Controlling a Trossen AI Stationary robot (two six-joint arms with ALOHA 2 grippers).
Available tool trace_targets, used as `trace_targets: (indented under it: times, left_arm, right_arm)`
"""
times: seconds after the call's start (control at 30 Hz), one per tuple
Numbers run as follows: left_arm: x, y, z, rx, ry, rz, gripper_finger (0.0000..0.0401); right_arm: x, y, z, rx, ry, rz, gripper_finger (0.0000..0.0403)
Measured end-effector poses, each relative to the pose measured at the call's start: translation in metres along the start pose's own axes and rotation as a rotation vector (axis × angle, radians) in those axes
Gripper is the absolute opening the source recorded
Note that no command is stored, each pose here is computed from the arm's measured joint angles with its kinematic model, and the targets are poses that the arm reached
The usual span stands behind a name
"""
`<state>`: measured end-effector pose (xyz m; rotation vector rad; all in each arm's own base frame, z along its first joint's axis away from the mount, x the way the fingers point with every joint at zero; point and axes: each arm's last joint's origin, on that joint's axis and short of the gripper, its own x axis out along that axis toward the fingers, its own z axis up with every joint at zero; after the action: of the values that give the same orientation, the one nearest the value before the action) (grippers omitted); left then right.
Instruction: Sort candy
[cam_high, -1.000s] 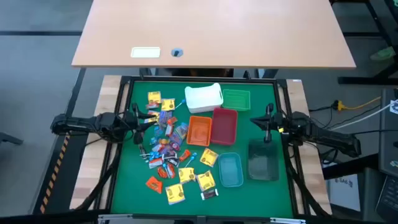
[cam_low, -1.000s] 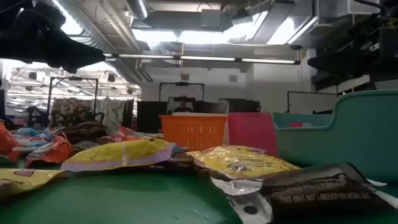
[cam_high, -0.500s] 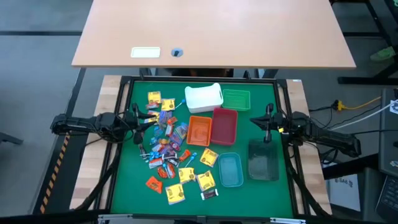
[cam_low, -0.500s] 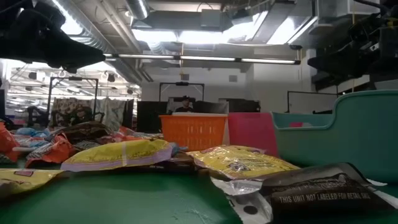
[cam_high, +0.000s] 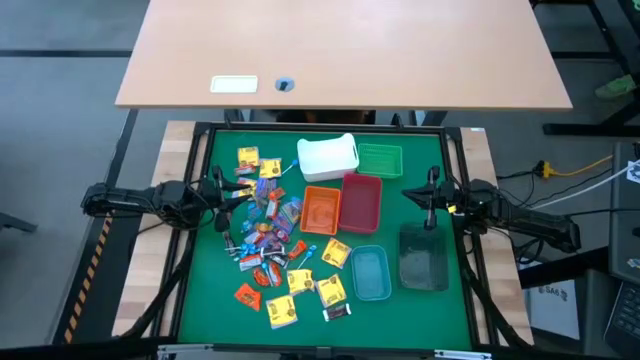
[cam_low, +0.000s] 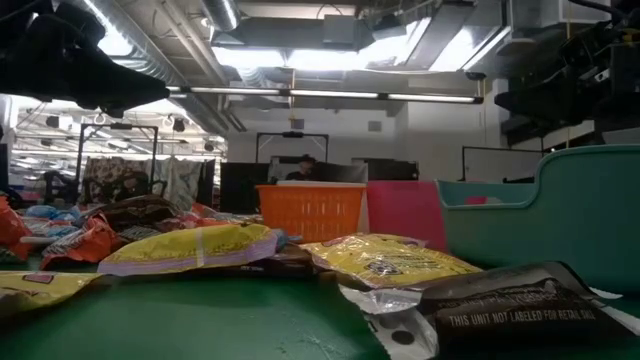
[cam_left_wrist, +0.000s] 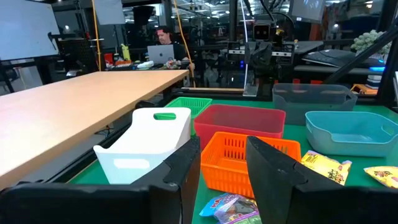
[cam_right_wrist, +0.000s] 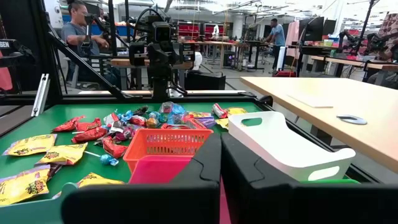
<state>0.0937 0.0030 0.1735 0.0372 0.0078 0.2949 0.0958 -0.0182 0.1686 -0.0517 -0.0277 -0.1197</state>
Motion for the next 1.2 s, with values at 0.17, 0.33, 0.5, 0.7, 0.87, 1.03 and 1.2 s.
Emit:
trace_targets:
  times: [0.17,0.33,0.5,0.7,0.87,1.03,1.2]
  left_arm:
    - [0.0,0.0,0.0,0.0,0.0,0.0,0.0118]
    - [0.0,0.0,0.0,-0.005,0.0,0.0,0.0118]
    - [0.0,0.0,0.0,-0.003,0.0,0.0,0.0118]
    - [0.0,0.0,0.0,-0.001,0.0,0.0,0.0118]
    - [0.0,0.0,0.0,-0.003,0.0,0.0,0.0118]
    - [0.0,0.0011,0.0004,-0.056,-0.006,0.037,0.0118]
    - [0.0,0.0044,0.0032,-0.126,-0.038,0.154,0.0121]
  right_arm:
    - [0.0,0.0,0.0,0.0,0.0,0.0,0.0003]
    - [0.0,0.0,0.0,0.0,0.0,0.0,0.0003]
    - [0.0,0.0,0.0,0.0,0.0,0.0,0.0003]
    - [0.0,0.0,0.0,0.0,0.0,0.0,0.0003]
    - [0.0,0.0,0.0002,0.0,-0.003,0.0,0.0003]
    - [0.0,-0.0001,0.0019,-0.002,-0.021,-0.001,0.0003]
    - [0.0,0.0002,0.0024,0.043,-0.026,0.009,0.0003]
